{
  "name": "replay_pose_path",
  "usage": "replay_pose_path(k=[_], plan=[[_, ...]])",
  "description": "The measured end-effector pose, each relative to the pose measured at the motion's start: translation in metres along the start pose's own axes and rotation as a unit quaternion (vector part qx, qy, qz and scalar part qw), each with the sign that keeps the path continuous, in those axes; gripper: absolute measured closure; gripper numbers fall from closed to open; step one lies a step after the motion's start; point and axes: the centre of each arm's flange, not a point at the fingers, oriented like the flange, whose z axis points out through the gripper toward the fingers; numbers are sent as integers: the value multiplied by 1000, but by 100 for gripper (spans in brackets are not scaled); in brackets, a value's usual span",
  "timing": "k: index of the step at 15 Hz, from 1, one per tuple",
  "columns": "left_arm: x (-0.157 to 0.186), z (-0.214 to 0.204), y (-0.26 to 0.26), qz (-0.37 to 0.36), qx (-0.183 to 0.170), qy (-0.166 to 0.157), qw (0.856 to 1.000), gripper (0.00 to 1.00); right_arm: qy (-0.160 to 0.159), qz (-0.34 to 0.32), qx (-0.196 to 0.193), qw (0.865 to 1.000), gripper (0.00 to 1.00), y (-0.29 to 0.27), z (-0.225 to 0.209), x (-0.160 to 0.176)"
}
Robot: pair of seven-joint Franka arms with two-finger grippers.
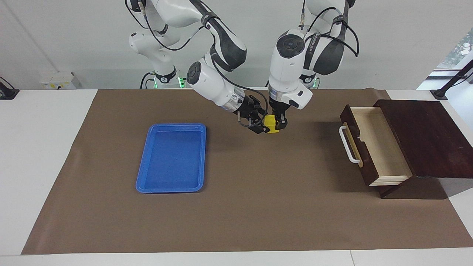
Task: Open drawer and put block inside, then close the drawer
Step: 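Carry the block to the drawer with the left gripper while the right gripper withdraws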
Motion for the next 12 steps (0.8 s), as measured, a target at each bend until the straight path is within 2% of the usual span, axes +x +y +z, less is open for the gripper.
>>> replay_pose_path(k=[3,6,9,10,12], plan=[[47,-25,18,0,-17,-10,1000,44,13,8,6,1000,0,-20,-27,21],[131,-53,33,14,-23,-12,1000,44,59,-4,11,998,0,-59,-116,67],[215,-62,45,39,-19,-11,999,44,98,-87,-14,991,0,-77,-206,112],[243,-60,50,47,-17,-12,999,44,115,-142,-35,983,0,-76,-225,126],[296,-58,55,62,-16,-12,998,44,148,-254,-80,952,0,-72,-248,147]])
